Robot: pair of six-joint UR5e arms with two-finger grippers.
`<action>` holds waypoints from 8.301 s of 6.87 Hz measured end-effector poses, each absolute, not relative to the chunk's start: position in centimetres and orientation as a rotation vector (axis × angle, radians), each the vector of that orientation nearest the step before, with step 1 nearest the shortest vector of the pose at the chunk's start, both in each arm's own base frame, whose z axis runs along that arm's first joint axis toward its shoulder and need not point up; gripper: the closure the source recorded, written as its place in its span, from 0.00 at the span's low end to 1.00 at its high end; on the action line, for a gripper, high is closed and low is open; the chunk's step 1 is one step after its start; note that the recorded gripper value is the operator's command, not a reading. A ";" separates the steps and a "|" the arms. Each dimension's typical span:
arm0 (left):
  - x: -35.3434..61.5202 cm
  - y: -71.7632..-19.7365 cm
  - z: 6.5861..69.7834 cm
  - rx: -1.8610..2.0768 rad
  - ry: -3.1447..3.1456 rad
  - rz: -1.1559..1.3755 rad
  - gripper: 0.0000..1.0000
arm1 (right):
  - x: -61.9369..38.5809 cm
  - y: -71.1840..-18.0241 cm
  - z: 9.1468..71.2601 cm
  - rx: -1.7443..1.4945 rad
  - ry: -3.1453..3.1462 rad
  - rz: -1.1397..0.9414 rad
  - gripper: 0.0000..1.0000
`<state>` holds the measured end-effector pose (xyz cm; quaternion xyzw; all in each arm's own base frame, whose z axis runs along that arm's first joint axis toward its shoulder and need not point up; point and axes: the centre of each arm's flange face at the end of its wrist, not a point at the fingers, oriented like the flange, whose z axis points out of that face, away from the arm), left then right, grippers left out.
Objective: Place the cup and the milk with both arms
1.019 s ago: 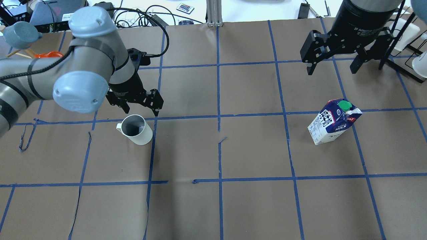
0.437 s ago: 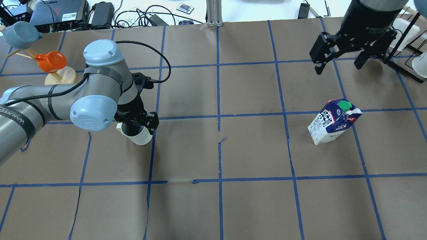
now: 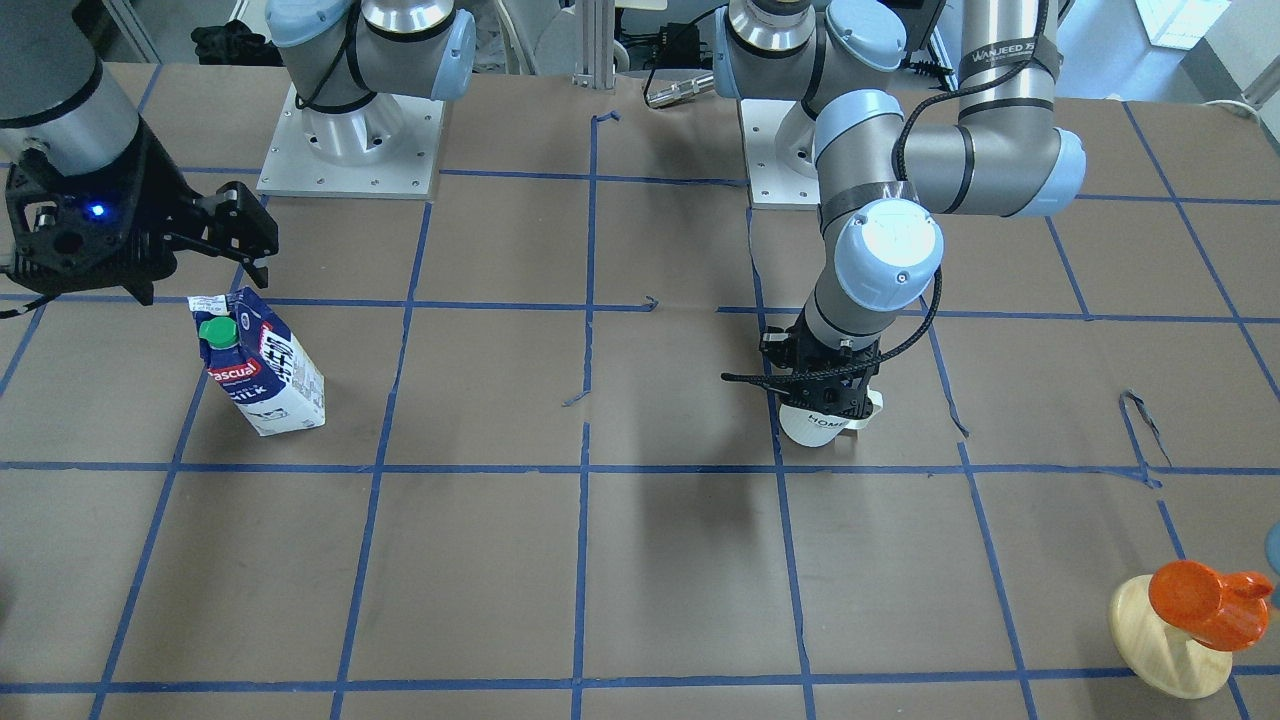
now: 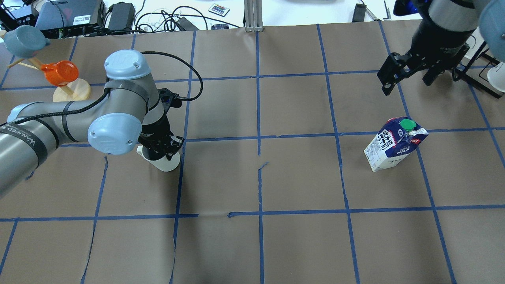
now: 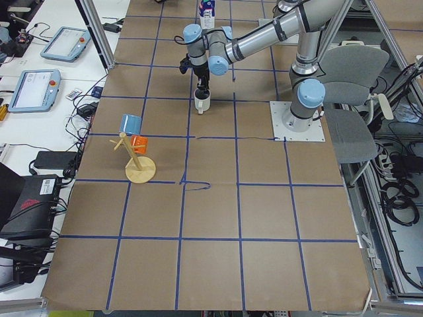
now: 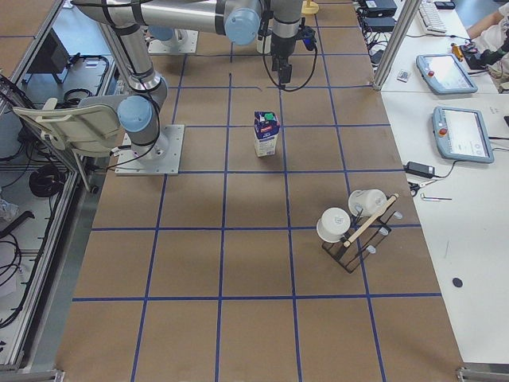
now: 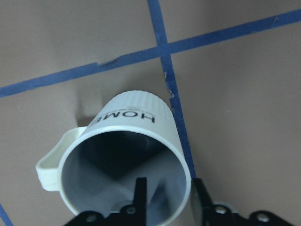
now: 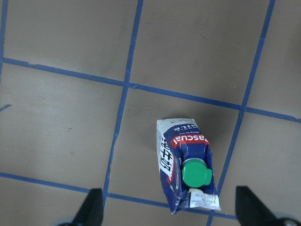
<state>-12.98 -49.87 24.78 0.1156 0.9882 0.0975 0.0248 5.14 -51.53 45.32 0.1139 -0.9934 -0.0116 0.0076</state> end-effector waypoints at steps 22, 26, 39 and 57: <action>-19.8 -48.7 49.3 0.047 3.200 -0.148 0.00 | 0.6 -49.6 33.4 0.366 -3.113 -0.212 0.80; -15.4 -48.1 50.7 -0.025 3.184 -0.129 0.00 | 1.3 -50.7 35.8 0.368 -3.141 -0.124 0.97; -13.9 -48.4 50.5 -0.053 3.183 -0.122 0.00 | 24.5 -43.4 36.1 0.032 -3.231 -0.205 0.98; -13.9 -48.3 50.6 -0.053 3.186 -0.124 0.00 | 26.4 -42.8 34.0 0.012 -3.243 -0.156 0.07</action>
